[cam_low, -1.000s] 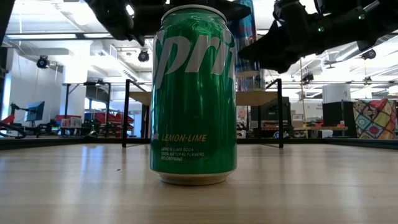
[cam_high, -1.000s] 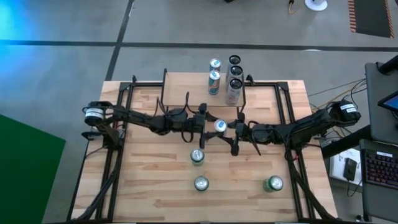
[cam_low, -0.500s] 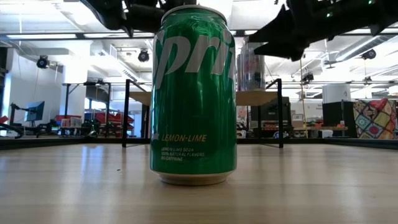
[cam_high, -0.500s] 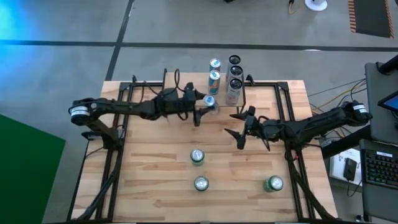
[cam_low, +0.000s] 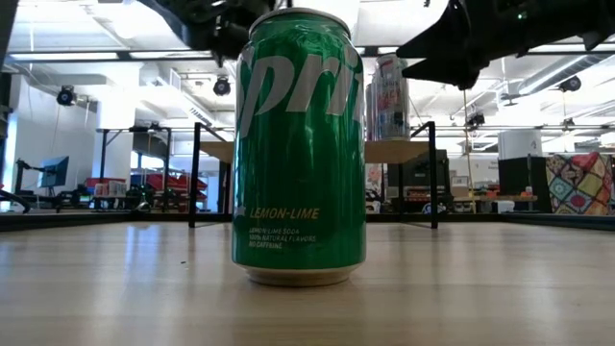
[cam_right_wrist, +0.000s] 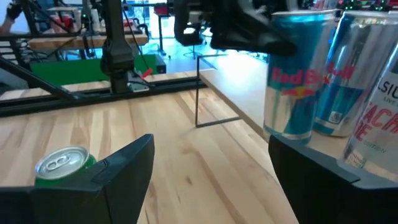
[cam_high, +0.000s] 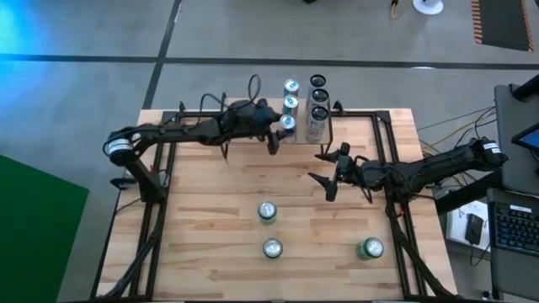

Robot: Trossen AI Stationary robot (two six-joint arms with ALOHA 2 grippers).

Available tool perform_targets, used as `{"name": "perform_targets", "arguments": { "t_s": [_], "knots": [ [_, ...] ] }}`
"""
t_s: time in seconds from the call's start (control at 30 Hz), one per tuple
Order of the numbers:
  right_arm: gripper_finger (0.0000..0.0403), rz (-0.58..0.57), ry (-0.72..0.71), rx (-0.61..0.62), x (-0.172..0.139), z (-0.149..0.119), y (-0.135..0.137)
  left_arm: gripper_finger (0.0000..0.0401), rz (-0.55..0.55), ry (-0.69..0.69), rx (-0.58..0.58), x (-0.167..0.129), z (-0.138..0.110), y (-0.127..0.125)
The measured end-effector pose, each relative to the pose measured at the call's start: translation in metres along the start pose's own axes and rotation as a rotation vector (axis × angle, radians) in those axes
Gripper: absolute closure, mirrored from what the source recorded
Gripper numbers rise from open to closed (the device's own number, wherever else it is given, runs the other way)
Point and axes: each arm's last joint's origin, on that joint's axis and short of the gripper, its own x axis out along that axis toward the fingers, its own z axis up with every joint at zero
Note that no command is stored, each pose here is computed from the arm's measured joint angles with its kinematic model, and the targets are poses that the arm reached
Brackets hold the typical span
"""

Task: Place canned beverage on shelf
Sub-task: Put the blue soda can on the shelf aligned with the other blue soda cans

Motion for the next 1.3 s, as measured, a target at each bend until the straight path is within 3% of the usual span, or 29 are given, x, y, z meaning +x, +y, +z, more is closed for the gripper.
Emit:
{"name": "perform_targets", "arguments": {
  "t_s": [0.33, 1.03, 1.3],
  "knots": [
    [0.0098, -0.006, 0.068, 0.016, -0.004, -0.005, -0.003, 0.0171, 0.006, 0.132, 0.018, 0.025, 0.017, 0.005],
    [0.0097, -0.009, 0.075, 0.052, -0.015, -0.007, -0.008, 0.017, 0.042, 0.181, 0.003, 0.016, 0.017, 0.015],
    [0.0097, -0.009, 0.076, 0.05, -0.015, -0.007, -0.008, 0.0132, 0.063, 0.197, -0.017, 0.017, 0.01, 0.019]
  ]
}}
